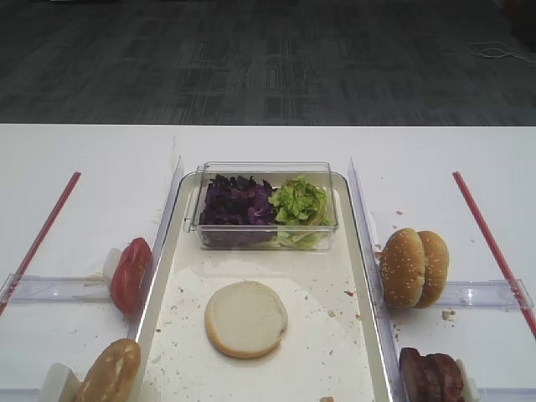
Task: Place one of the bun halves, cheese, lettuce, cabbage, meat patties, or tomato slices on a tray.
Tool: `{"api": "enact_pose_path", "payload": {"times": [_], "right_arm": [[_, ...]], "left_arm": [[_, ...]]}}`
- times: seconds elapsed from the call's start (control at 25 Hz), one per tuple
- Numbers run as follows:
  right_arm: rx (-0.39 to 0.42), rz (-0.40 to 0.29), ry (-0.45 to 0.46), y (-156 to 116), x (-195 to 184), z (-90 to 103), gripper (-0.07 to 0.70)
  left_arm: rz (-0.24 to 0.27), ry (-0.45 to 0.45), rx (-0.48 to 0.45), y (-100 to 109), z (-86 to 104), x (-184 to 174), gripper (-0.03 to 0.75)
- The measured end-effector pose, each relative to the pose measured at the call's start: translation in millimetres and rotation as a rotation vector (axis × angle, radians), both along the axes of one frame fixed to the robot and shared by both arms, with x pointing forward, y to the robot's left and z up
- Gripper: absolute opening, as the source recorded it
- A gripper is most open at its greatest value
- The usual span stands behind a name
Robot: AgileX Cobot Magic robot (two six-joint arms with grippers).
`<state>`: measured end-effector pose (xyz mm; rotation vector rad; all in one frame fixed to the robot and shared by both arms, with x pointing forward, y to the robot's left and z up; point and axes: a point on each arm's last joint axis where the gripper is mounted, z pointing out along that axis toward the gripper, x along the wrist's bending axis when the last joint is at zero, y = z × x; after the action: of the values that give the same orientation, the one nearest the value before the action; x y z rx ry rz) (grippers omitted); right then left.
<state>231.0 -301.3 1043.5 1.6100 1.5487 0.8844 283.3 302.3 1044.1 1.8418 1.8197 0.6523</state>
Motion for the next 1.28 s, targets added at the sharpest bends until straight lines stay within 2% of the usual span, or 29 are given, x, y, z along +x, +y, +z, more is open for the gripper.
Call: {"api": "enact_pose_path", "payload": {"times": [0.36, 0.64, 1.28], "right_arm": [[0.000, 0.000, 0.000, 0, 0, 0.0, 0.589], [0.000, 0.000, 0.000, 0, 0, 0.0, 0.589], [-0.002, 0.001, 0.000, 0, 0, 0.0, 0.589]], "left_arm": [[0.002, -0.202, -0.014, 2, -0.6, -38, 0.667], [-0.017, -0.298, -0.027, 1, -2.6, -54, 0.667], [-0.026, -0.310, -0.027, 1, -3.1, -57, 0.667]]}}
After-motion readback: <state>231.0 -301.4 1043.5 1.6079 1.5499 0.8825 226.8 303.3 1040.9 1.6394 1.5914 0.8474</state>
